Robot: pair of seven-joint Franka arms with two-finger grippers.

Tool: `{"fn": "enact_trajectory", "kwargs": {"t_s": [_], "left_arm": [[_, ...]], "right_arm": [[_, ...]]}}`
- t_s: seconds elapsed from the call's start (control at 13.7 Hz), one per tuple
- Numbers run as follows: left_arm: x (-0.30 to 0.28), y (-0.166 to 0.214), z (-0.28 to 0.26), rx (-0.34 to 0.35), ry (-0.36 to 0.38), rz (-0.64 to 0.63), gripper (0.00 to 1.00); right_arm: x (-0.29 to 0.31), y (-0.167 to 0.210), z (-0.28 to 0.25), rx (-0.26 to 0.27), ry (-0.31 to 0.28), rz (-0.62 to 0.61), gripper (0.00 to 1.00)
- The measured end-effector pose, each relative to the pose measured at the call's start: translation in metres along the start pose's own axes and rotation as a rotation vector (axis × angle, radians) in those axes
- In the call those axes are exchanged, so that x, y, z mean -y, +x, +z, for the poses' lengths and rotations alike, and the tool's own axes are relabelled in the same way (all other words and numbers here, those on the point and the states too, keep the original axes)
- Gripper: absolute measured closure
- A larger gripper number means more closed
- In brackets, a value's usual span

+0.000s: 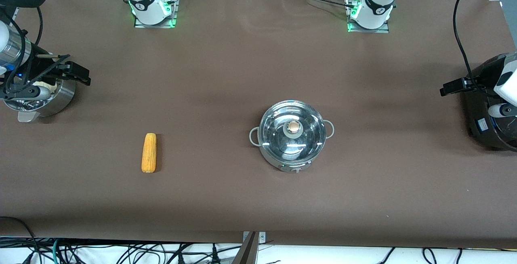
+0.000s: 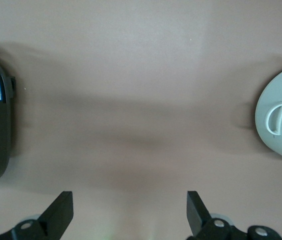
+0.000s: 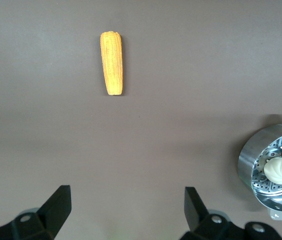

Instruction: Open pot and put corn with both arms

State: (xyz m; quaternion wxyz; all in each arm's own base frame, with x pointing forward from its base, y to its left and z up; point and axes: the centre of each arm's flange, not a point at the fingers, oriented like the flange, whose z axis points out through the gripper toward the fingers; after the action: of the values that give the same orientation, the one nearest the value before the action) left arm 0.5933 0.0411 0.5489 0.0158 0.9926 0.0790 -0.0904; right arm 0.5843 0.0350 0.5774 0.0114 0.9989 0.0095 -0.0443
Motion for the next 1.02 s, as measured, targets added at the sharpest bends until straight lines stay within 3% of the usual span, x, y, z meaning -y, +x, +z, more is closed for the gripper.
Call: {"fn": "enact_trajectory", "kwargs": {"t_s": [1.02], "left_arm": [[-0.001,0.000,0.000,0.000,0.000,0.002,0.00]], "right_arm": [[0.021,-0.001,-0.007,-0.015,-0.001,-0.036,0.00]]}}
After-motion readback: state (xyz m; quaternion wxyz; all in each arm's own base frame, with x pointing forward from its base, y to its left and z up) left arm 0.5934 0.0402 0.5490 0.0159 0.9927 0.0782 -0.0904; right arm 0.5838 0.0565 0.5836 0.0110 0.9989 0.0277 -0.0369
